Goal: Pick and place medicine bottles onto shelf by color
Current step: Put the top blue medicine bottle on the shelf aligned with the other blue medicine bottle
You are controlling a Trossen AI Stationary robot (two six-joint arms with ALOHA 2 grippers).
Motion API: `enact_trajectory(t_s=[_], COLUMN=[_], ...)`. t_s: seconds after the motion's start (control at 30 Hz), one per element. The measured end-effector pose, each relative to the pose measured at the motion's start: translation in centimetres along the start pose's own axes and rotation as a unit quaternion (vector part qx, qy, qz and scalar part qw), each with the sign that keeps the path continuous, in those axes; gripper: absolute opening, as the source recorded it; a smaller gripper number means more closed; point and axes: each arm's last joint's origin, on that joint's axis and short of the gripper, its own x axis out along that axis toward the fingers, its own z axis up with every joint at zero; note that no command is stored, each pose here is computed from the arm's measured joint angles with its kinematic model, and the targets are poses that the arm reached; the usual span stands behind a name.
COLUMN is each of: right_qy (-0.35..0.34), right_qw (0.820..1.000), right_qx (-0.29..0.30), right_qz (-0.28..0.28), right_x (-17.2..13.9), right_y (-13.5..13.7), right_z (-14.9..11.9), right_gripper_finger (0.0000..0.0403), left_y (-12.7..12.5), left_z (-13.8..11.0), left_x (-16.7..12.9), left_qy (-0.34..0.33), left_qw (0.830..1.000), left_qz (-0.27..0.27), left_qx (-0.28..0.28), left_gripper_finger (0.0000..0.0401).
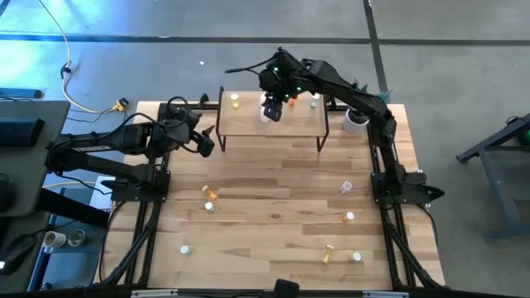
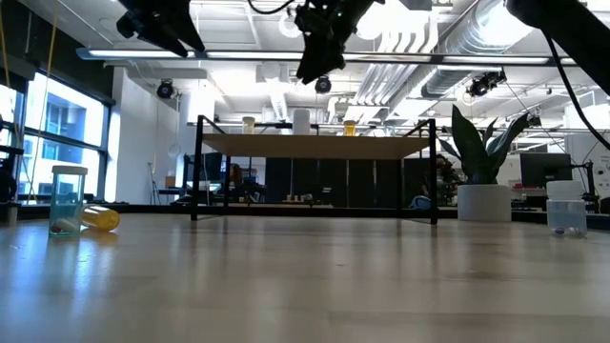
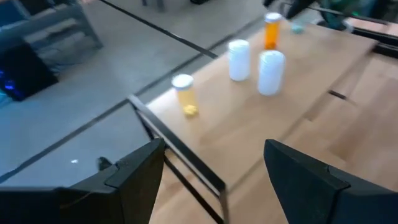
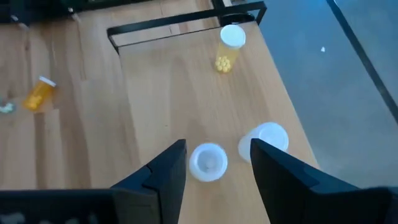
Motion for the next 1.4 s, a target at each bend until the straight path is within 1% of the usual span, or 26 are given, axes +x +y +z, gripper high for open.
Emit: enact_trajectory(t_s=[0.2,0.37,0.5,0.67,1.0,1.07,1.2,1.4], right_qy=[0.007,0.006,0.030,0.068,0.120,0.125,0.117,0.106], right_qw=[0.999,0.998,0.998,0.997,0.992,0.992,0.992,0.992], right_qx=[0.032,0.049,0.048,0.039,0.005,0.004,0.006,0.014], right_qz=[0.012,0.024,0.003,-0.014,-0.032,-0.036,-0.051,-0.068], right_x=[-2.5,-4.8,-5.7,-5.8,-3.9,-3.7,-4.0,-5.0], right_y=[1.2,3.1,5.1,8.1,15.0,16.2,18.2,19.5], right_z=[-0.2,-0.3,-0.7,-1.3,-3.2,-3.6,-4.0,-4.3], right_gripper_finger=[0.0167,0.0167,0.0167,0.0167,0.0167,0.0167,0.0167,0.0167], left_y=[-0.5,-1.3,-2.0,-2.9,-4.3,-4.7,-5.5,-6.3], left_z=[-0.1,-0.5,-1.1,-2.0,-3.8,-4.6,-7.1,-10.8], left_x=[-0.1,-0.7,-1.5,-2.8,-5.6,-6.0,-6.3,-6.9], left_qy=[0.016,0.028,0.045,0.064,0.075,0.078,0.097,0.092], left_qw=[0.998,0.993,0.988,0.982,0.971,0.969,0.964,0.964], left_qz=[-0.062,-0.116,-0.144,-0.174,-0.218,-0.228,-0.240,-0.248], left_qx=[0.016,0.026,0.030,0.038,0.056,0.057,0.056,0.030], left_gripper_finger=[0.0266,0.0266,0.0266,0.0266,0.0266,0.0266,0.0266,0.0266])
